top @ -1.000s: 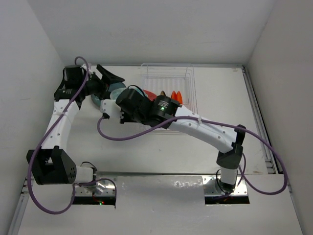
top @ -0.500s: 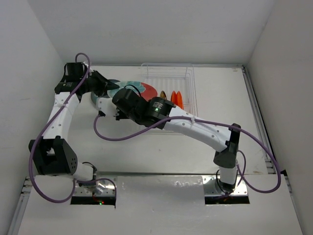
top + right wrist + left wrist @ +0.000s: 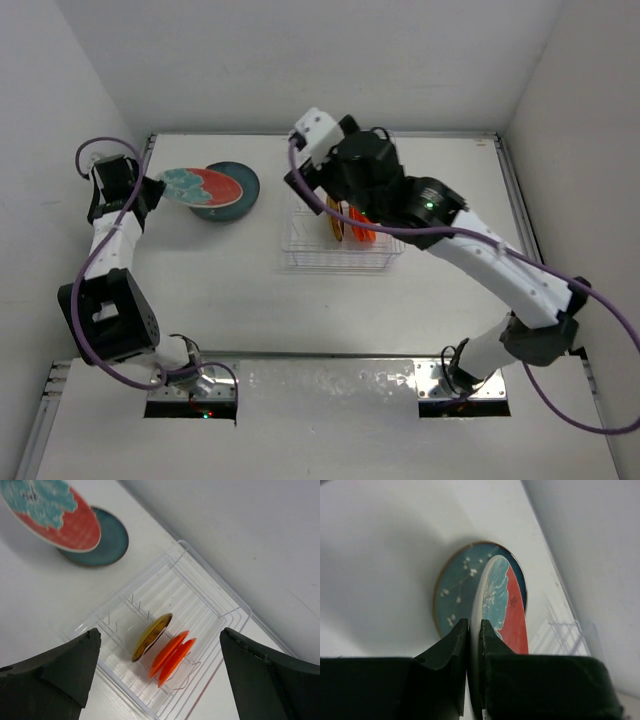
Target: Unload the plates from the dish rack
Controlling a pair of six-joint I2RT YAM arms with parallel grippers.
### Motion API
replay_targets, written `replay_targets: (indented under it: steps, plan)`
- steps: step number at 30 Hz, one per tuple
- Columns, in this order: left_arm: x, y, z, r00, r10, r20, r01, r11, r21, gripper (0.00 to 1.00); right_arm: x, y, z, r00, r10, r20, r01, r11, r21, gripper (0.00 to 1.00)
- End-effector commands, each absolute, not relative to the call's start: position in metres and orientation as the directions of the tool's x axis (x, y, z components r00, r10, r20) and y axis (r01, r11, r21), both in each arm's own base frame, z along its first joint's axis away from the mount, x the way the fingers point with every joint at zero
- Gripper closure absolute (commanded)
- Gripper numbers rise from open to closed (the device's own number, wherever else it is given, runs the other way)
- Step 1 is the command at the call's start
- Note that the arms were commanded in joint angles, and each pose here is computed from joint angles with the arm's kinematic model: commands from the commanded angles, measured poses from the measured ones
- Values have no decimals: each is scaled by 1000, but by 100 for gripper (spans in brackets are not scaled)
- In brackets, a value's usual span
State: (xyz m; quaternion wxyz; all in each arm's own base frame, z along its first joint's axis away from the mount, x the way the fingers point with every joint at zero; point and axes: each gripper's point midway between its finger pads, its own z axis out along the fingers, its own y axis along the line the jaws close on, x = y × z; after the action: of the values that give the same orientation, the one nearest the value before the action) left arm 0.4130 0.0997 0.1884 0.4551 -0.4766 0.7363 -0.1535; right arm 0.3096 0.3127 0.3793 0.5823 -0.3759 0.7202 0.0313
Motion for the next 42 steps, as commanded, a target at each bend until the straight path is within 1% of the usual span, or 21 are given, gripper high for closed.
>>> replay_targets:
  steps: [1,6,13,16,17,18,19,21,22,24,26,27,28,29,30,32,34,36,39,41,42]
  plan:
    - [465,117,257,57,-793,-607,-375,546,-749,100,295,291,401,-75,-415,-907,-552,775,-308,1]
    - [503,115,217,-39,-816,-577,-371,548,-750,100,290,263,390,-115,-435,-893,-530,787,-315,1]
    - [517,107,166,-141,-833,-536,-390,544,-743,100,294,252,368,-171,-447,-878,-534,791,-299,1]
    - [517,99,144,-195,-834,-517,-423,547,-723,98,296,256,356,-239,-413,-879,-547,805,-230,1]
    - [517,96,136,-210,-830,-517,-444,552,-706,84,305,249,341,-340,-376,-862,-511,843,-166,1]
    - [515,93,129,-226,-830,-510,-466,552,-692,79,309,247,330,-395,-358,-846,-492,860,-135,1]
    - [509,91,119,-244,-827,-506,-492,556,-670,68,318,238,320,-454,-326,-829,-448,888,-104,1]
    - [504,82,109,-268,-820,-505,-518,565,-643,58,326,233,291,-579,-256,-774,-372,928,-29,1]
    - [498,77,99,-290,-813,-505,-542,574,-614,50,333,227,277,-646,-185,-740,-310,950,33,1]
    - [490,74,86,-320,-812,-488,-582,575,-575,41,346,217,270,-680,-112,-724,-245,966,82,1]
    - [492,71,74,-353,-811,-467,-602,579,-549,40,354,214,267,-702,-48,-710,-203,970,136,1]
    - [483,72,61,-387,-807,-445,-648,582,-491,35,365,208,259,-721,-25,-693,-174,974,145,1]
    - [492,71,60,-406,-799,-443,-651,593,-473,33,371,208,258,-729,0,-684,-160,972,170,1]
    - [492,70,57,-430,-791,-436,-659,605,-447,26,376,205,253,-744,15,-668,-135,976,172,1]
    - [492,72,61,-460,-779,-426,-679,618,-397,5,387,201,237,-768,24,-640,-106,981,164,2]
    - [485,67,43,-522,-768,-370,-706,633,-318,3,398,200,227,-782,39,-622,-78,984,159,6]
    - [471,73,46,-541,-759,-361,-736,636,-233,0,409,203,210,-800,39,-598,-63,987,148,11]
    - [462,79,54,-536,-754,-380,-747,633,-204,0,412,207,201,-811,45,-583,-58,986,157,19]
    - [451,82,84,-518,-746,-418,-744,634,-211,0,416,206,184,-817,58,-574,-32,989,146,26]
    - [441,81,94,-526,-743,-415,-744,638,-199,0,417,204,173,-820,55,-569,-21,992,126,30]
    - [437,82,107,-518,-741,-428,-742,638,-207,0,417,200,165,-824,55,-564,-11,994,112,34]
